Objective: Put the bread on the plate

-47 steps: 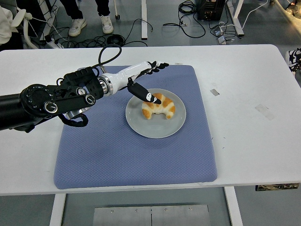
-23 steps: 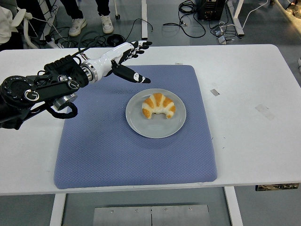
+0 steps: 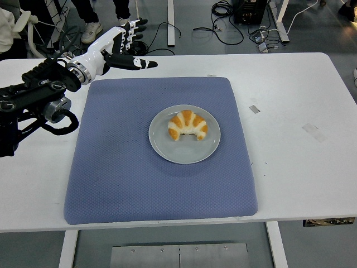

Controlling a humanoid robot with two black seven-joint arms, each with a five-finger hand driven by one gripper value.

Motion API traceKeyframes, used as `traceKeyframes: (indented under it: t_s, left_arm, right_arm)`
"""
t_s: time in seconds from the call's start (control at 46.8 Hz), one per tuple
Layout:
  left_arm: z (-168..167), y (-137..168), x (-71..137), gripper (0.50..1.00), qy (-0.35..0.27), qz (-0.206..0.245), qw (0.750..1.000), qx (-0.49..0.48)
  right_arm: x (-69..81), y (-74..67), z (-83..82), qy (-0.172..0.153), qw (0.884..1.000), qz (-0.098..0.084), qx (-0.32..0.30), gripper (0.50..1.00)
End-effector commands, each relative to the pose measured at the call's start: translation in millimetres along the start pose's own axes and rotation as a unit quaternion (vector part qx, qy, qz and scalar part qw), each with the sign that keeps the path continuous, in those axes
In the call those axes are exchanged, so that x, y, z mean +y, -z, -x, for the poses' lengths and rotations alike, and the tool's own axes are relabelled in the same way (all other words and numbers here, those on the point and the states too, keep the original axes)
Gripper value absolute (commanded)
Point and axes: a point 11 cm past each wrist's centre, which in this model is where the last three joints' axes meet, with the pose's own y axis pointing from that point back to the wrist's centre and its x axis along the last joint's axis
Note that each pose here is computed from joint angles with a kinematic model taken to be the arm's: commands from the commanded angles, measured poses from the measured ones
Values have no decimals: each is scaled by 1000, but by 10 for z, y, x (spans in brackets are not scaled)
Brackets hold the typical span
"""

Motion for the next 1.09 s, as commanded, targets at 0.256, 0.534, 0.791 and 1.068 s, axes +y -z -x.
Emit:
traceKeyframes:
  t_s: [0.256, 0.534, 0.791, 1.068]
  left_arm:
    - [-243, -8, 81, 980, -35, 17, 998, 52]
    - [-297, 148, 159, 980, -53, 19, 990, 126]
    - [-447, 285, 224, 980, -89, 19, 977, 194]
    - [-731, 474, 341, 980, -134, 18, 961, 240]
  right_arm:
    - [-2, 7, -3, 0, 1000, -1, 0, 1000]
    - [0, -1, 2, 0, 1000, 0, 0, 1000]
    - [0, -2, -3, 0, 1000, 0, 0, 1000]
    - [-1, 8, 2, 0, 1000, -1, 0, 1000]
